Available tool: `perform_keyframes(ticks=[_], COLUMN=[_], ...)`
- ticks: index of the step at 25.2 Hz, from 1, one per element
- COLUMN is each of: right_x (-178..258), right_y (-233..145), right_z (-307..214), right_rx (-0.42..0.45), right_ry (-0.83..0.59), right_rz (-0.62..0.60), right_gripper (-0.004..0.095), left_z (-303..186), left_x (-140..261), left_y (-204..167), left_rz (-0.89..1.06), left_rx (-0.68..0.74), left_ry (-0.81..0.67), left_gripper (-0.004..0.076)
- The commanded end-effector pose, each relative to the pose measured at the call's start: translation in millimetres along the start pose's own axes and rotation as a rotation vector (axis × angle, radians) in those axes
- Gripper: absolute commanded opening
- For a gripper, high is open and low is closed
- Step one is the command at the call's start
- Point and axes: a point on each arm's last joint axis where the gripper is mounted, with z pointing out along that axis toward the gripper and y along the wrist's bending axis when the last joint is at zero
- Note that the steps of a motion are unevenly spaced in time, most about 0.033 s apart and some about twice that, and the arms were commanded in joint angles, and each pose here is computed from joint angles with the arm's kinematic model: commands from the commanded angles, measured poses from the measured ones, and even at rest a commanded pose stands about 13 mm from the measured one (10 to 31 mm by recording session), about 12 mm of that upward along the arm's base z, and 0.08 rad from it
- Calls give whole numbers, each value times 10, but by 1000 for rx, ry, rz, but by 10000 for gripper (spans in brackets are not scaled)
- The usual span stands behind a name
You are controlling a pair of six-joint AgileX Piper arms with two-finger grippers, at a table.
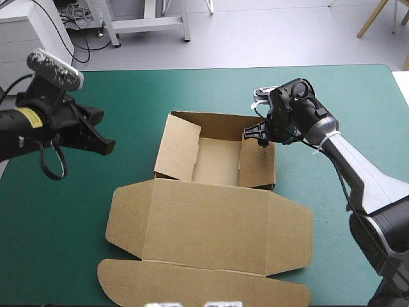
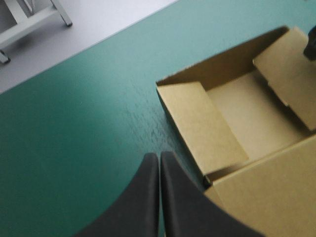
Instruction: Fold the box
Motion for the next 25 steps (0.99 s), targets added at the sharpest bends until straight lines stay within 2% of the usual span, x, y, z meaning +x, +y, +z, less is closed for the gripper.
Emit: perform_keyframes(ticks=[1,6,13,15,17,18,19,20,21,22,23,25], right_x=[27,96,89,91,93,95,97,95,95,94,94,92], right_y=[-24,38,69,83,92,103,108,111,109,107,107,110], right_z=[-148,74,226,242,251,259,258,266,266,266,266,266], right_rx=[-18,-48,-45,-56,-63,-74,-78,-80,-78,-78,-79,-82], right_ry=[-49,35,73,81,86,92,93,94,93,91,90,88], right_rz=[6,16,15,20,23,23,25,25,22,-14,-26,-30], right_gripper=[567,566,564,533,468,354,287,161,114,8,-21,-19], left_z=[-60,29,153,180,190,208,214,221,236,244,249,282], left_x=[302,726,1329,1488,1608,1758,1832,1977,2045,2183,2239,2483], left_y=[-56,-133,-238,-267,-289,-316,-330,-357,-369,-396,-406,-452], left_rz=[8,30,27,26,26,25,23,13,5,0,0,-1], left_rx=[4,18,32,35,34,35,34,30,28,26,26,33], left_ry=[67,135,221,235,234,237,236,224,220,205,204,239], left_gripper=[-10,-10,-10,-10,-10,-10,-10,-10,-10,-10,-10,-10])
